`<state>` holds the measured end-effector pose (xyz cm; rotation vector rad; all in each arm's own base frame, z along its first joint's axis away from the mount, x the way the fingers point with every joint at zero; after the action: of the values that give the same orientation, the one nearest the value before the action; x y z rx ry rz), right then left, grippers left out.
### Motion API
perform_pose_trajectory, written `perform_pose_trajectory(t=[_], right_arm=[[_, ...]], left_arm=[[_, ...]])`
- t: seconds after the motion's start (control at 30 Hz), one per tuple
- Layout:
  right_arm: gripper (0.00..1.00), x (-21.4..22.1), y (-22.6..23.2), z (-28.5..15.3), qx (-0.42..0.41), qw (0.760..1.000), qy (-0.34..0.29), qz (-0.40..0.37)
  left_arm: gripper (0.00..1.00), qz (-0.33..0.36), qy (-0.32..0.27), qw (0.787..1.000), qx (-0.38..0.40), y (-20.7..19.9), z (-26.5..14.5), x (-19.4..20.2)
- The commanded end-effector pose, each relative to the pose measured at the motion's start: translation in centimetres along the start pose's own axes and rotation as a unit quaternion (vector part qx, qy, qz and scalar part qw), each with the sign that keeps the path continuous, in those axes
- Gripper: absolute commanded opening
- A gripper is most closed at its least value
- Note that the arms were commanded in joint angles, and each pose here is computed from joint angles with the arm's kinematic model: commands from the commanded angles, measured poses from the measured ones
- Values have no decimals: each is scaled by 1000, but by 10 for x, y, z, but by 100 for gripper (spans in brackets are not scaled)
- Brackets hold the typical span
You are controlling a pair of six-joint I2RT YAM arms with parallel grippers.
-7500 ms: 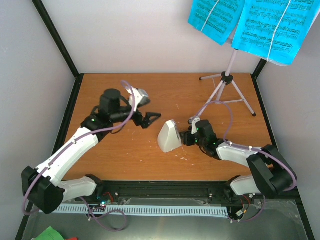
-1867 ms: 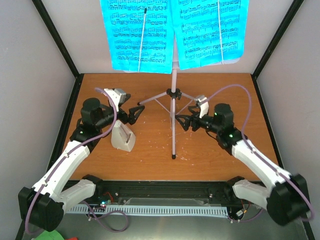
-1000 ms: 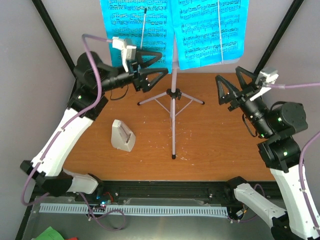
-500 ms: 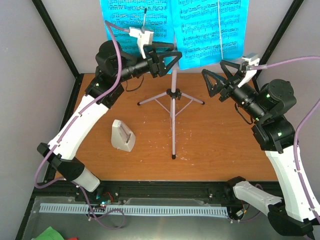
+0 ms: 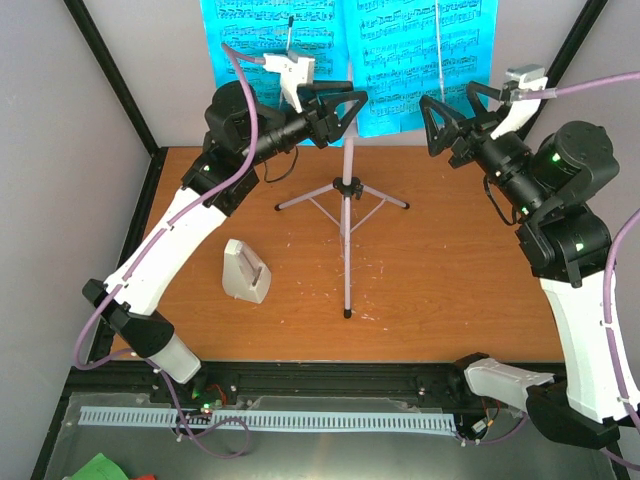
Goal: Pack up the instrument practice props
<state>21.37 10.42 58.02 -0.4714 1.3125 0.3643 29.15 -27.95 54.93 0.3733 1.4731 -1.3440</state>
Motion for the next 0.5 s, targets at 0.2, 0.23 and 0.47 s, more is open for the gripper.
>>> perform_pose_trajectory(t=[0.2,0.23,0.47], right_arm=[[94,2,-9,19,25,1000,15,-11],[93,2,-10,21,27,999,15,-12],[88,-3,-12,27,28,999,3,-21]], left_arm=[[50,22,-26,999,-2,-4,2,-6],[49,22,-27,999,2,-4,3,-6],[43,24,-24,999,30,-7,16,-10]])
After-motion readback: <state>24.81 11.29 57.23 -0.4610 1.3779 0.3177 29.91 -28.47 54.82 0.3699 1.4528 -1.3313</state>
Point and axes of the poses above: each gripper's point midway between its finger pads, its own z axis out along the fingers, its own y axis along the line the jaws close on, x = y × z, the point moved 7 cm from there along -z, back along the fingers, and after that the axes turned 15 degrees about -z, right-handed, at the moved point
